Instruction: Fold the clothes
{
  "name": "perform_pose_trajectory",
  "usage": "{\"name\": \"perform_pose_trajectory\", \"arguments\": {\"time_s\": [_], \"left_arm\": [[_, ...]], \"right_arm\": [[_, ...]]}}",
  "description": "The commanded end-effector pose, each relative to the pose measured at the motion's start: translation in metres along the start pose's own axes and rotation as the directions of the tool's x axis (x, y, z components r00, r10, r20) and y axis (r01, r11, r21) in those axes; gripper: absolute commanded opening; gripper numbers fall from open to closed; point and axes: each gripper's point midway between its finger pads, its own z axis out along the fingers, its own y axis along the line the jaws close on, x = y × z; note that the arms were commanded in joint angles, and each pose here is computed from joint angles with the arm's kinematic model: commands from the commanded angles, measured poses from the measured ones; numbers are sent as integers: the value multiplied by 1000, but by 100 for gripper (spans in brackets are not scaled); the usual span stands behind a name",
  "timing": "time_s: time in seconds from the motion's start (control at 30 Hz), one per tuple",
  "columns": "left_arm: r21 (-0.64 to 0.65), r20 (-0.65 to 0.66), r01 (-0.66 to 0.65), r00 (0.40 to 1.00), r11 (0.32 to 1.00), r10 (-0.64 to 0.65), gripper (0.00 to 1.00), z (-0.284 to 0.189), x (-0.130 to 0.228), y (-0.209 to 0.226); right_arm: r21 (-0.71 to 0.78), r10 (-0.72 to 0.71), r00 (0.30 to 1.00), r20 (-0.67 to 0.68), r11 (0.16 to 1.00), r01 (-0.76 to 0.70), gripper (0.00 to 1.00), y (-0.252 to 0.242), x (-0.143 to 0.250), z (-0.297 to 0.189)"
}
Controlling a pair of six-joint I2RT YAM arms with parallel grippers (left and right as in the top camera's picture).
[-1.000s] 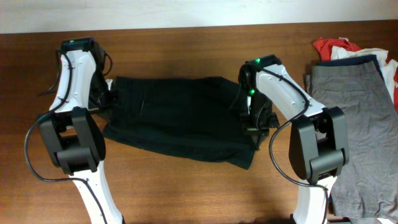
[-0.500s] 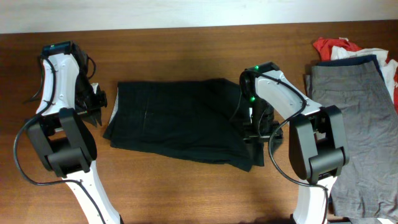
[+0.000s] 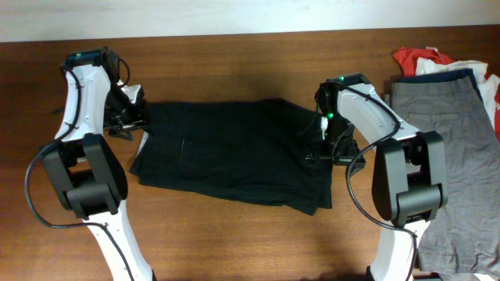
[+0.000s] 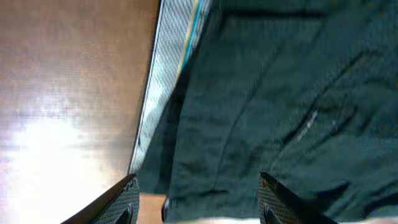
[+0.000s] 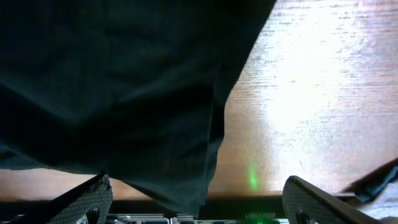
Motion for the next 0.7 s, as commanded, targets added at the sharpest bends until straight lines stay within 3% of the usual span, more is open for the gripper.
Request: {"name": "perform_pose_trajectory", "arguments": {"time_s": [0.0,0.03,0.07,0.17,0.23,0.27,0.3,0.4,0.47,0.6,0.63,0.67], "left_arm": [[9,29,-39,999,999,38,60,26,-25,4],[14,29,-60,998,998,59,60,34,-29,2],[63,25,-120,993,991,119,59,41,-30,-10],[69,-3,-141,990,988,142,60,59,-32,-19],[27,-20,-111,994,993,111,47,71,-35,-13],[-56,-34,-56,998,997,54,29,75,-35,3],[-152,-35,0,999,988,-5,19,75,-35,23],[-204,-30,50,998,978,-57,2,72,-33,44],[-251,-17,115,992,961,-123,1,69,-31,56],[-249,-16,123,991,961,-131,1,69,-31,61],[-248,-15,124,991,961,-132,1,69,-31,60],[-248,-16,123,991,961,-131,1,69,-31,61]], "right_arm": [[-20,-8,997,72,1000,10,91,5,-11,-9],[-25,-10,996,91,1000,12,100,6,-16,-10],[-29,-11,994,108,999,14,99,7,-20,-10],[-46,-18,983,182,999,27,99,12,-38,-13],[-57,-22,972,234,998,36,99,15,-51,-16],[-67,-25,959,281,997,46,99,19,-62,-19],[-75,-27,946,323,996,54,99,21,-73,-21],[-78,38,908,418,997,-6,99,19,-99,-23],[-40,52,867,496,999,-37,99,12,-118,-31],[-69,64,812,581,997,-30,99,17,-142,-42],[-77,65,811,582,997,-25,98,20,-145,-40],[-89,88,817,570,995,-44,89,20,-149,-32]]}}
